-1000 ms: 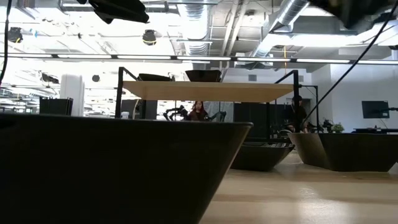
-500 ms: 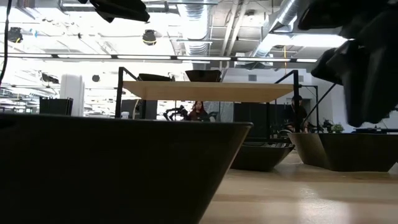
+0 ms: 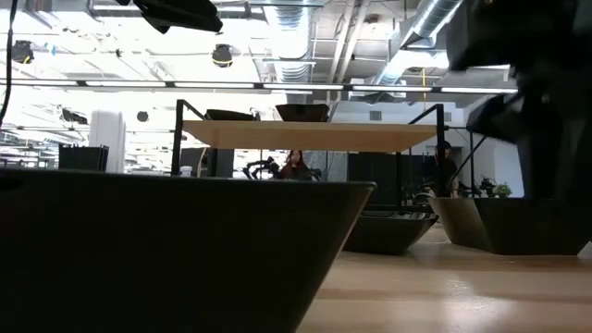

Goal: Pick & Place Mini shaped plates
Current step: Stack the black distorted square plate on top of the black distorted square plate on the shelf

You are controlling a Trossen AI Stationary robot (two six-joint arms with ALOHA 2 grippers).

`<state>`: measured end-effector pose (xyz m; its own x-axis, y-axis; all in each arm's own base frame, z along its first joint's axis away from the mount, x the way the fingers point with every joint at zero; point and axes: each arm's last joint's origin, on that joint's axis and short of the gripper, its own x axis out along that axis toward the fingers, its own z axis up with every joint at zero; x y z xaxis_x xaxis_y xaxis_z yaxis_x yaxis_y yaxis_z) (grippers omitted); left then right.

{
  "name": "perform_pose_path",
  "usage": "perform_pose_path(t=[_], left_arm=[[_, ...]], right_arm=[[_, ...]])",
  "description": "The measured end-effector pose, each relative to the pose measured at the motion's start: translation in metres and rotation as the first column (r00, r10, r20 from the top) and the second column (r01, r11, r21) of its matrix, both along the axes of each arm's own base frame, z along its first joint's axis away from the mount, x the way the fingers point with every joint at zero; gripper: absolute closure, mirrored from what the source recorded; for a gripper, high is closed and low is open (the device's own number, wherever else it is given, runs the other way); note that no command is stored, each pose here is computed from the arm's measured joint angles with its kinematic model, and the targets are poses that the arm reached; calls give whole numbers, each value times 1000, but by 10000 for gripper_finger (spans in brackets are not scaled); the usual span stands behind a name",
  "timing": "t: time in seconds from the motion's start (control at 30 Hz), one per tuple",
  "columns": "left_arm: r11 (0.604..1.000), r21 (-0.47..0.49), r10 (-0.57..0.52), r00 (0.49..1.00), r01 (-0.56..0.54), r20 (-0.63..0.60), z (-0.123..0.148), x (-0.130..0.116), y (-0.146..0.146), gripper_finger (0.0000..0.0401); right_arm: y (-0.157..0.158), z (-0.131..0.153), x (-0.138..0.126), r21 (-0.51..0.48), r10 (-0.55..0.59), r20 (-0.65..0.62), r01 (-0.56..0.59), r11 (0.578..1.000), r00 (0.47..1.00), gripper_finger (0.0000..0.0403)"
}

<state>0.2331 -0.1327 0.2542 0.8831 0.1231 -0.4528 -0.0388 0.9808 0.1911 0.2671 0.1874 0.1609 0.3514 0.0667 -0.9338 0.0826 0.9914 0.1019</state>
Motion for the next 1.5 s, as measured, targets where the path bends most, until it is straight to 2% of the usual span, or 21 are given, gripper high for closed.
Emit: perform_pose_path(t=[0.3, 0.67, 0.77, 0.97, 1.17, 1.33, 1.5], left_arm=[[1000, 0, 0, 1000, 0, 0, 0, 0, 0, 268], [1000, 0, 0, 1000, 0, 0, 0, 0, 0, 268], [1000, 0, 0, 1000, 0, 0, 0, 0, 0, 268], [1000, -5, 0, 1000, 0, 7, 1, 0, 0, 268], [1000, -9, 0, 1000, 0, 13, 1, 1, 0, 268], [1000, -11, 0, 1000, 0, 16, 1, 1, -1, 268], [1000, -11, 0, 1000, 0, 16, 1, 1, -1, 268]], right_arm=[[-5, -9, 4, -38, 37, -39, -39, 999, 999, 316], [-11, 3, 15, -54, 158, -36, -160, 986, 987, 395], [-14, 13, 20, -62, 166, -55, -170, 984, 985, 398], [-19, 52, 38, -124, 248, -46, -252, 960, 968, 400], [-42, 108, 60, -333, 317, -8, -301, 894, 949, 400], [-76, 155, 83, -522, 352, 67, -268, 810, 934, 400], [-122, 185, 101, -589, 334, 138, -194, 784, 932, 400]])
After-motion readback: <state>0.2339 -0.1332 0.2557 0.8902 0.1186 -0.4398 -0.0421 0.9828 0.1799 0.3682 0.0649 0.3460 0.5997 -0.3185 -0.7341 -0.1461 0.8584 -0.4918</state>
